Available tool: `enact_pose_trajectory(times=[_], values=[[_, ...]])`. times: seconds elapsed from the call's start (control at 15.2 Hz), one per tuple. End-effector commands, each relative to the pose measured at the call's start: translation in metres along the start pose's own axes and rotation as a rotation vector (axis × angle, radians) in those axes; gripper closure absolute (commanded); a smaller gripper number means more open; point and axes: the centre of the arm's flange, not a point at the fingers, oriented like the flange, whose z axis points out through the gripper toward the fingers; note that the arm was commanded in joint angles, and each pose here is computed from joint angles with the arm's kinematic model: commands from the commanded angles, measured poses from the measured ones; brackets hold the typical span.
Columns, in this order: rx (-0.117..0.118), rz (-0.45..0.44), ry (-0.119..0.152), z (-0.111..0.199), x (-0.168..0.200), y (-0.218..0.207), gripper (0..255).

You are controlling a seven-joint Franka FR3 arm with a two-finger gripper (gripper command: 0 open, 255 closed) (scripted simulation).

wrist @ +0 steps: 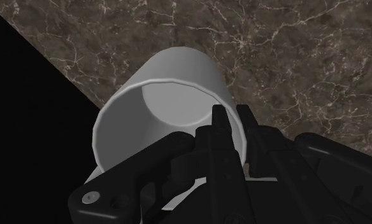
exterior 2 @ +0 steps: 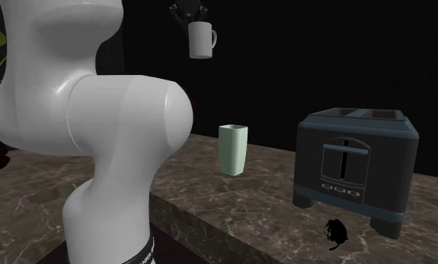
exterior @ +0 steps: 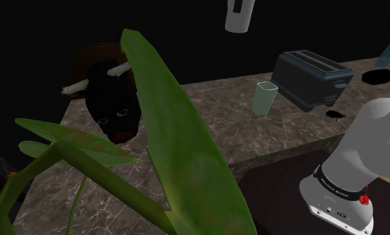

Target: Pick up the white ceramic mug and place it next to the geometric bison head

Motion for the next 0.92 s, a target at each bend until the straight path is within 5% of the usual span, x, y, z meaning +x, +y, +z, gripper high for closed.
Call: enact_pose_trajectory(times=[0.0,0.86], values=[[0.000,0.002,0.000,-0.001,0.013,-0.021,255],[0.000,0.002,0.000,-0.001,0.089,-0.175,255]])
